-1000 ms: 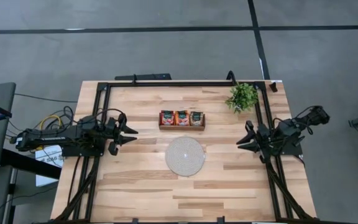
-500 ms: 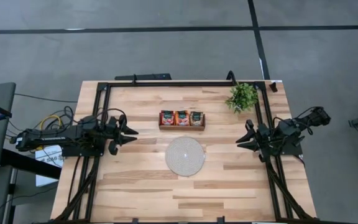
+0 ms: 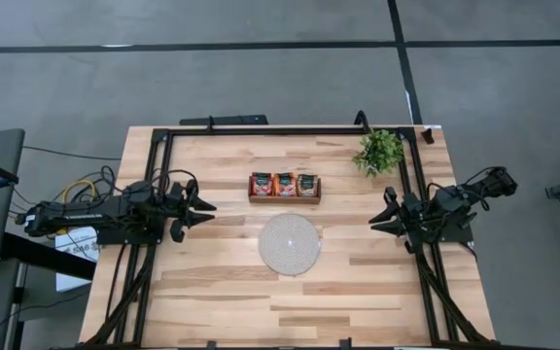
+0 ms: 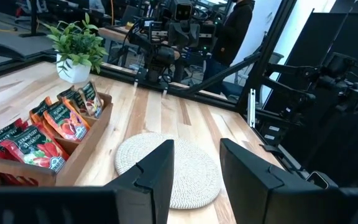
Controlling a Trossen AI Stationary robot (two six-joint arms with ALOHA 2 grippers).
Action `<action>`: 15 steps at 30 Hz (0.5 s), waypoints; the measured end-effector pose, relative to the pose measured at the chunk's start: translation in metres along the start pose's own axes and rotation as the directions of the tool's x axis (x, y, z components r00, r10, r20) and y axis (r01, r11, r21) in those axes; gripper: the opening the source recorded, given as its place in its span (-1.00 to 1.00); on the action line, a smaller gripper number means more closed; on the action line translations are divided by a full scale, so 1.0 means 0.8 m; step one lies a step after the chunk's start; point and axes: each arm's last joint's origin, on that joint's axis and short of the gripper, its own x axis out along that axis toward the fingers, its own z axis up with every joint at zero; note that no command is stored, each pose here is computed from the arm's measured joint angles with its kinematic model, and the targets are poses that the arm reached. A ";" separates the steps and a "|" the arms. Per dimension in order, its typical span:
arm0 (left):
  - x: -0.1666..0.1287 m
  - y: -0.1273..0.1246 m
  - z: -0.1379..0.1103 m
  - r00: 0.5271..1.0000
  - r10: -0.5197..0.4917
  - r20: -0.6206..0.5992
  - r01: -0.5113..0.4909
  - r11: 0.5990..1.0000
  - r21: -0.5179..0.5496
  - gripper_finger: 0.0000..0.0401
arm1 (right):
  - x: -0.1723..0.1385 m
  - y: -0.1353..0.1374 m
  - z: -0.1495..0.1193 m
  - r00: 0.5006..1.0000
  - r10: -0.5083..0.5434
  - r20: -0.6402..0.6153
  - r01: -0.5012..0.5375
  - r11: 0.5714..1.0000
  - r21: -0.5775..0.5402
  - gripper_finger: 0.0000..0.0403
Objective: Pick & Place Tea
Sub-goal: Return to Home Position
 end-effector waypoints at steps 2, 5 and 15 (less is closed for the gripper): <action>0.000 0.000 0.000 1.000 0.000 0.000 0.000 1.000 0.001 -0.40 | 0.000 0.000 0.000 1.000 0.000 0.000 0.000 1.000 0.000 -0.66; 0.000 0.000 0.000 1.000 0.000 0.000 0.000 1.000 0.001 -0.40 | 0.000 0.000 0.000 1.000 0.000 0.000 0.000 1.000 0.001 -0.66; 0.001 -0.001 -0.002 1.000 -0.014 -0.016 0.014 1.000 -0.001 -0.40 | 0.000 0.000 0.000 1.000 0.000 0.000 0.000 1.000 0.001 -0.66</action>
